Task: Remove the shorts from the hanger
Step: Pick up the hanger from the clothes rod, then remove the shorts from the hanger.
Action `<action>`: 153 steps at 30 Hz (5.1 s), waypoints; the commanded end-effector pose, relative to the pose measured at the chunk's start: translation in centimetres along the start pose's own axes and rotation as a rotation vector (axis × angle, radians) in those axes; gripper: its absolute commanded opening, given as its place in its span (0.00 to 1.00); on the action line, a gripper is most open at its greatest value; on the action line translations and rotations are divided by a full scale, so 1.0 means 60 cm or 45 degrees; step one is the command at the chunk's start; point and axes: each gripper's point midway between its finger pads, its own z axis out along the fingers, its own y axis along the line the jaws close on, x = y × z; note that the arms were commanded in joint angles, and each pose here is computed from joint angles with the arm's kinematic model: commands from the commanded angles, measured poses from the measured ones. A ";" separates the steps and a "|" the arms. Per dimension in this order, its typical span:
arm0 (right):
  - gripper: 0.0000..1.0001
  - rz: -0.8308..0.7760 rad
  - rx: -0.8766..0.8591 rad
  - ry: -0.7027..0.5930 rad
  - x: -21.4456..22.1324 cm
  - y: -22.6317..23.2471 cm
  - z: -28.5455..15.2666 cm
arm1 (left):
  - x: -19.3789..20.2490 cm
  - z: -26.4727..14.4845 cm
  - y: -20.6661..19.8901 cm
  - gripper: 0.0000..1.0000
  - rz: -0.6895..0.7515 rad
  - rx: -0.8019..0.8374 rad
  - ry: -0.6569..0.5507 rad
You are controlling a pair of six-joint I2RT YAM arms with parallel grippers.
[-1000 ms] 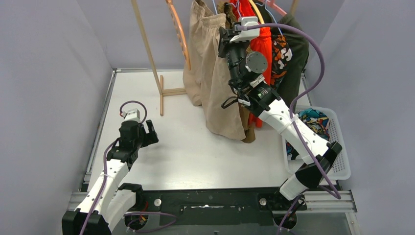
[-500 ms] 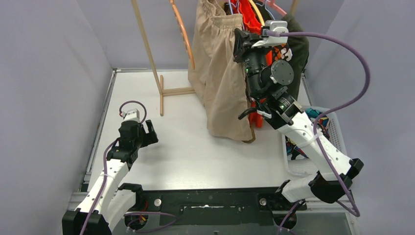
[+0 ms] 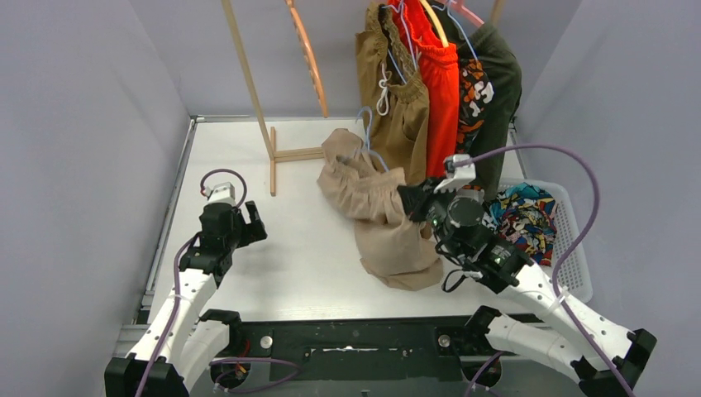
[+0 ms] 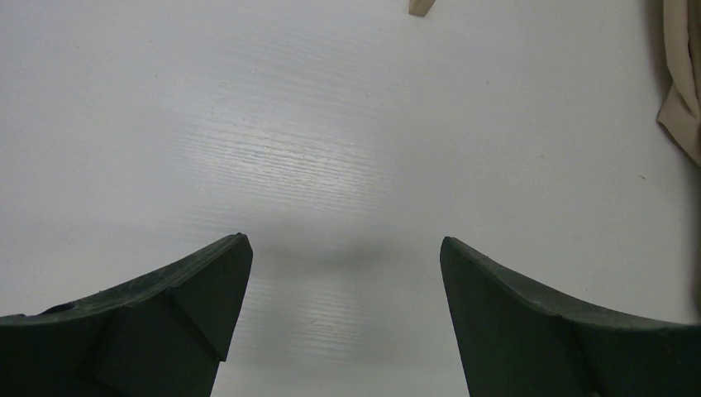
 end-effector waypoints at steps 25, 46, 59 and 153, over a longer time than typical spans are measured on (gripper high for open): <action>0.00 0.235 -0.476 0.475 0.252 0.144 -0.031 | -0.097 -0.107 -0.148 0.86 0.041 0.624 -0.235; 0.00 0.137 -0.624 0.580 0.331 0.204 -0.056 | -0.061 -0.140 -0.221 0.80 0.035 1.011 -0.188; 0.00 0.082 -0.760 0.634 0.347 0.243 -0.085 | -0.062 -0.122 -0.212 0.59 0.015 0.930 -0.169; 0.63 -0.308 -0.129 0.850 0.366 0.166 0.030 | -0.073 -0.180 -0.195 0.00 0.108 0.840 -0.207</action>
